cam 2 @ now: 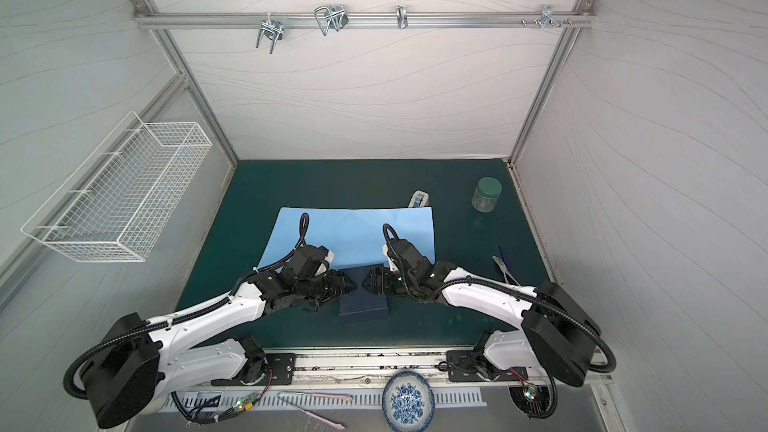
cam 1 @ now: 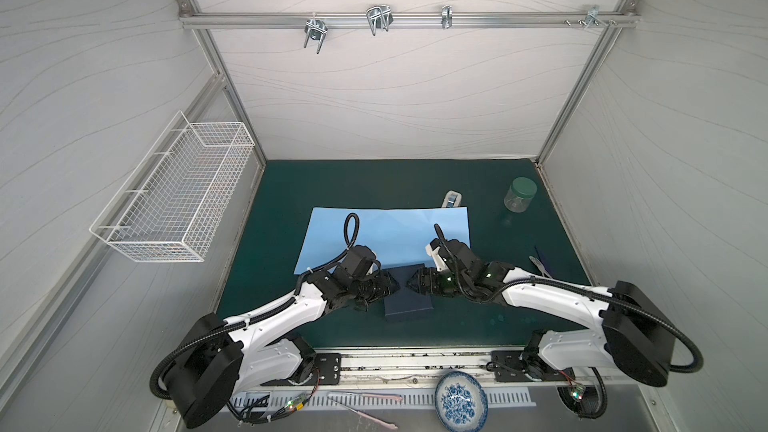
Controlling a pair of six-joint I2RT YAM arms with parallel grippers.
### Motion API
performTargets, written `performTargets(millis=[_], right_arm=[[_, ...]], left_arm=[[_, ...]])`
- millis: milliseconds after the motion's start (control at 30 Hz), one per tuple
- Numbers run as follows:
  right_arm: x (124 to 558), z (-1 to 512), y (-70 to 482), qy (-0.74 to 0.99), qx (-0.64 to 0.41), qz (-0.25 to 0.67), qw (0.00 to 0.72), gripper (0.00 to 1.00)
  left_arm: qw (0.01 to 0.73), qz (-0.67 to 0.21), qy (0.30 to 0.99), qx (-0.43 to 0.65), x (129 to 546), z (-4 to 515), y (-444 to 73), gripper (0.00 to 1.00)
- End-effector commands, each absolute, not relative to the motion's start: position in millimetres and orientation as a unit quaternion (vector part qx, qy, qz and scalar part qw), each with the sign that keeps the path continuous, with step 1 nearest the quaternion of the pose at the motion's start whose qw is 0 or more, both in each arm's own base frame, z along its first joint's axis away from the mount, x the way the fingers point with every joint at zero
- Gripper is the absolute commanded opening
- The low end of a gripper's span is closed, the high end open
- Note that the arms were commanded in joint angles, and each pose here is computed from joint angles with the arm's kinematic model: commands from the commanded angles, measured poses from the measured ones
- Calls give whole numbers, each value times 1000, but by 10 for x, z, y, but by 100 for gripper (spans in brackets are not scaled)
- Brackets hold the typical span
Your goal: Wrap the gift box in paper
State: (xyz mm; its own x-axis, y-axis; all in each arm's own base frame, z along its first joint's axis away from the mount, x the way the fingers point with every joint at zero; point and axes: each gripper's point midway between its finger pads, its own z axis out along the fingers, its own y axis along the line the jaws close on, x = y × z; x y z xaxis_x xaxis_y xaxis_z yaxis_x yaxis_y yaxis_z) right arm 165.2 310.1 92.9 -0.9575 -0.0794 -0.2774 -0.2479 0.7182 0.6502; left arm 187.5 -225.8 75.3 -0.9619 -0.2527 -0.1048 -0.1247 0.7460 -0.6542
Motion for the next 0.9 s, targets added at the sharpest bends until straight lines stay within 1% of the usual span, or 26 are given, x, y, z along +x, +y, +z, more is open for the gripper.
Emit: performTargets(millis=[0,267,567,867], right_arm=[[1781,1225,3390,892,-119,411,143,82],[2106,1193,3523,893,-108,409,155,82],[2551,1070,3675,899,-98,396,163,83],[2978,971,3855,902,-87,390,162,83]], left_arm=[[143,-393,906,-72,2199,1163,-2463,62],[154,-387,906,-72,2618,1259,-2397,63],[157,-375,909,-95,3063,1154,-2319,64],[156,-372,905,-138,3627,1004,-2118,66]])
